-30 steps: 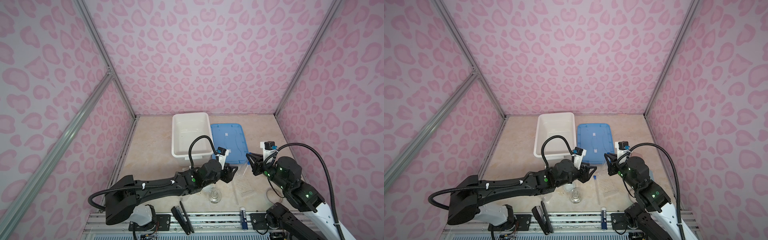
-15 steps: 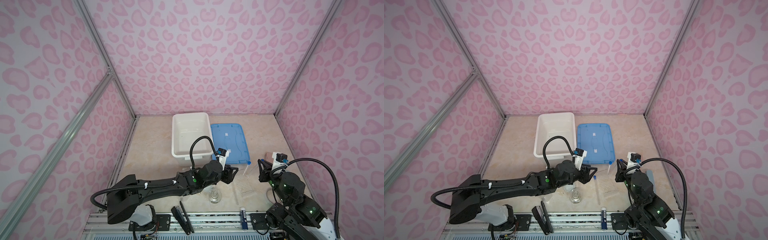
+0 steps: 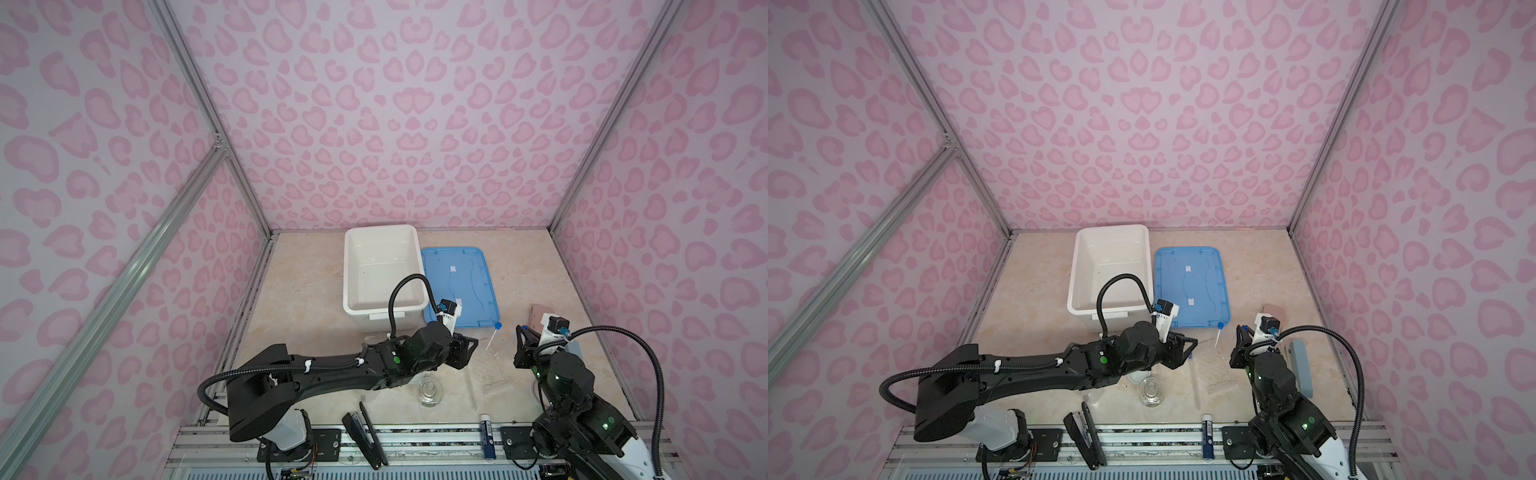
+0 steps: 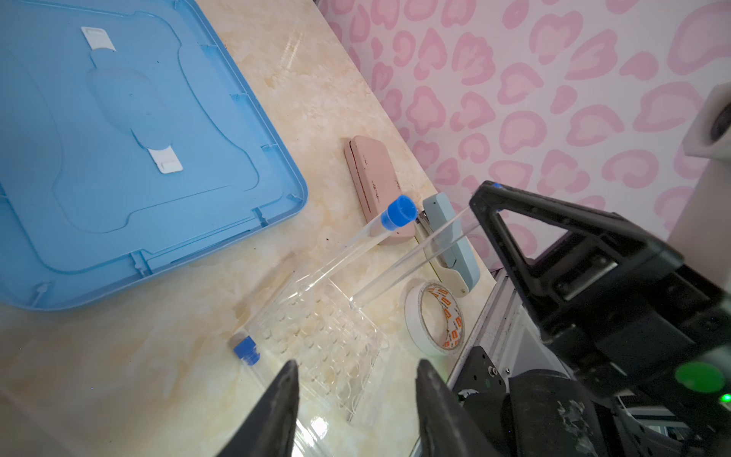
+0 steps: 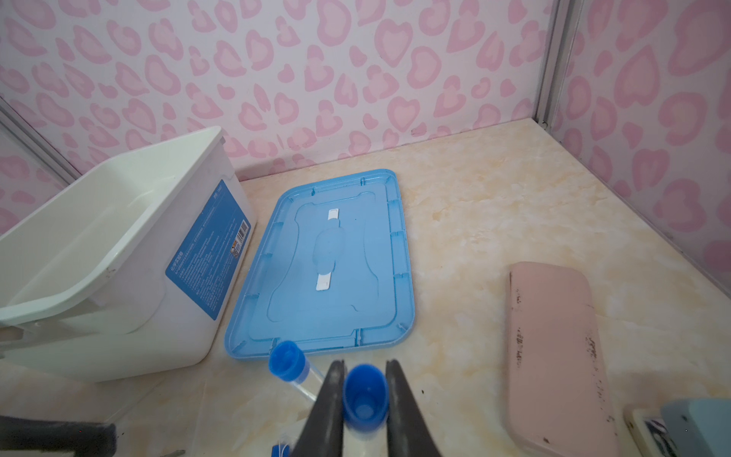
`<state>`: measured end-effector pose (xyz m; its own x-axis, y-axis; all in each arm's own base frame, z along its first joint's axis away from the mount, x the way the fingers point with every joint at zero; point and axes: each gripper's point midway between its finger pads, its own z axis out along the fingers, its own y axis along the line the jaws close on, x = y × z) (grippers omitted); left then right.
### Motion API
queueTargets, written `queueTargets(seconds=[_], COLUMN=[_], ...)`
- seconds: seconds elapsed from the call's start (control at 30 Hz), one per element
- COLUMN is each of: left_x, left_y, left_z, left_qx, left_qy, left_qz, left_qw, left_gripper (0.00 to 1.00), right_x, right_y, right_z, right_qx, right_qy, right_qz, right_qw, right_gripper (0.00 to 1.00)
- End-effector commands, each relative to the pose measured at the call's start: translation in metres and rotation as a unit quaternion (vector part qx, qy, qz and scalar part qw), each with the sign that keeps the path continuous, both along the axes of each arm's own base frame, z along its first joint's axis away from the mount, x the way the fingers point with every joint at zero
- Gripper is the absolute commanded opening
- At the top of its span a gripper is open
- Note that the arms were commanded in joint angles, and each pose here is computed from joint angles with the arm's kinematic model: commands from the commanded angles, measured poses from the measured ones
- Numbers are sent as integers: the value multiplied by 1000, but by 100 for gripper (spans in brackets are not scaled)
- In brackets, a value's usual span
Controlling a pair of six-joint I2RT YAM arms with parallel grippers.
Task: Organize the chemistry lab equipment
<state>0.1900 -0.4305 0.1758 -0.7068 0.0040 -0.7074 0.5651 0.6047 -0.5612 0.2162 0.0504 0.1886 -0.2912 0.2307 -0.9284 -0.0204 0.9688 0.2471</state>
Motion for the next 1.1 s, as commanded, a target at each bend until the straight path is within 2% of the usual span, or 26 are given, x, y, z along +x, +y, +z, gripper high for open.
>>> queueTargets(seconds=[0.0,0.5,1.07], left_x=[0,1,3], left_y=[-6,-8,-8], left_z=[1,-6,-12], left_qx=[-9,0,13], left_qy=[7,9,9], left_qz=[-3,-2,2], left_qw=[1000,1000,1000], left_gripper=[49,49,50], right_x=[2,8,7], right_y=[-2,3,7], right_z=[-1,-20,-16], right_qx=[13,-11,-45], right_qy=[-8,7,-29], right_qz=[-12,-9,-20], right_qw=[1000,1000,998], right_gripper=[18,18,17])
